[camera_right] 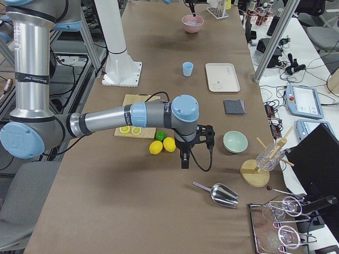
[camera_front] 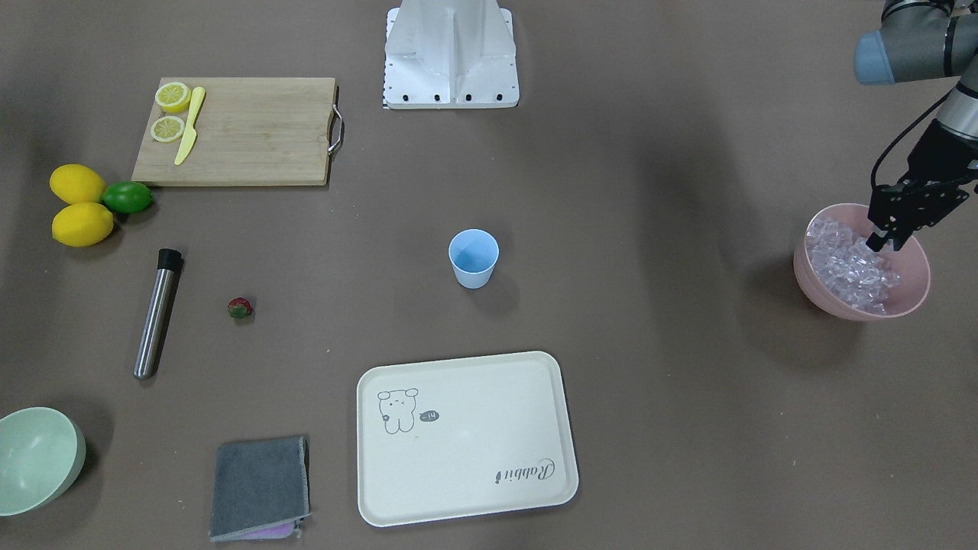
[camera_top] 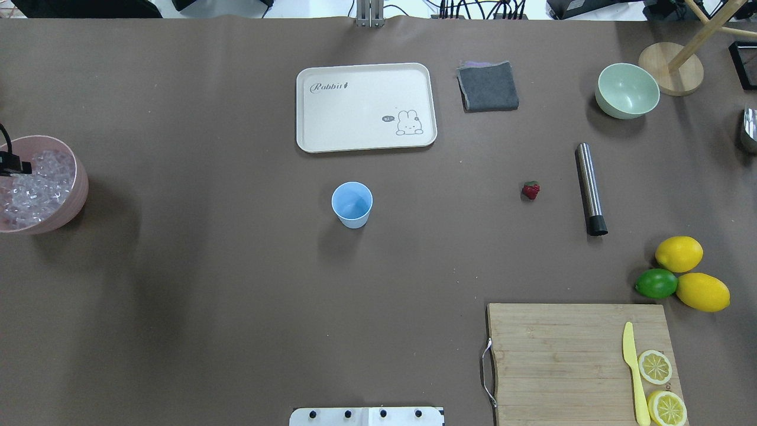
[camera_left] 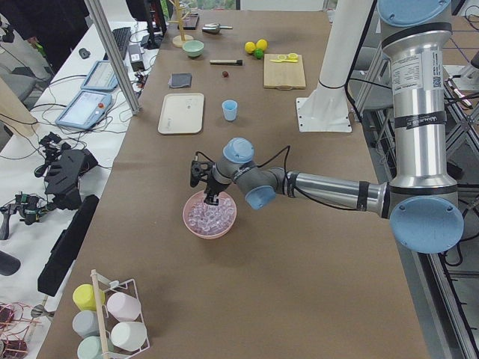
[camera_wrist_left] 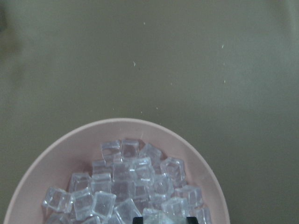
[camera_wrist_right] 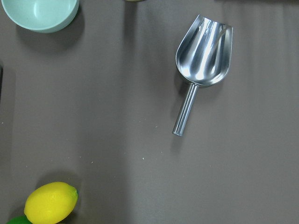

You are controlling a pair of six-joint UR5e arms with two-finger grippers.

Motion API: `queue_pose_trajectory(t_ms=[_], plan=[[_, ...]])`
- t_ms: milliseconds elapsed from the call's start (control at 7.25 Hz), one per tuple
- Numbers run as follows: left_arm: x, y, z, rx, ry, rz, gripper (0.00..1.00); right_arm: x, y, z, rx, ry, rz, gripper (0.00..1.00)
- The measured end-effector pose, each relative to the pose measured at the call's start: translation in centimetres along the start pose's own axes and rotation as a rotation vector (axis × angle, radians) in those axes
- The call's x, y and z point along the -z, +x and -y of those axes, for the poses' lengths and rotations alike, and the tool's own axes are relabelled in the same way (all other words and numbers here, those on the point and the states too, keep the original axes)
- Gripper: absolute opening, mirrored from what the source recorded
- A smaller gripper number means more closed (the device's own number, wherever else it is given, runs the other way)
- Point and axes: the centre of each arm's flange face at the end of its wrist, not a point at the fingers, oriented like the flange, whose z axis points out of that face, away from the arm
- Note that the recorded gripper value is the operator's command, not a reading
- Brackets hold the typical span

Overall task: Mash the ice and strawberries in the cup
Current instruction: 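Lift the ice cube and carry it over the light-blue cup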

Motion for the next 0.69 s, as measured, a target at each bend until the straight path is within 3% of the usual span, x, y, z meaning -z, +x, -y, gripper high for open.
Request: queue_pose_trajectory(t_ms=[276,414,689], plan=[[2.0,1.6,3.7,-0.017,0.076,-0.034,0.0,-0.1,0.1,0.0,-0.002,-0.002,0.0,1.0],[2.8,4.4,5.2,-0.012,0.1,-0.084,0.0,-0.1,0.1,-0.1,-0.003,-0.003,-0.001,1.0],[4.0,15.2,6.0,0.083,0.065,-0.266,0.0,-0.2,0.2,-0.1,-0.005,-0.004,-0.001,1.0]])
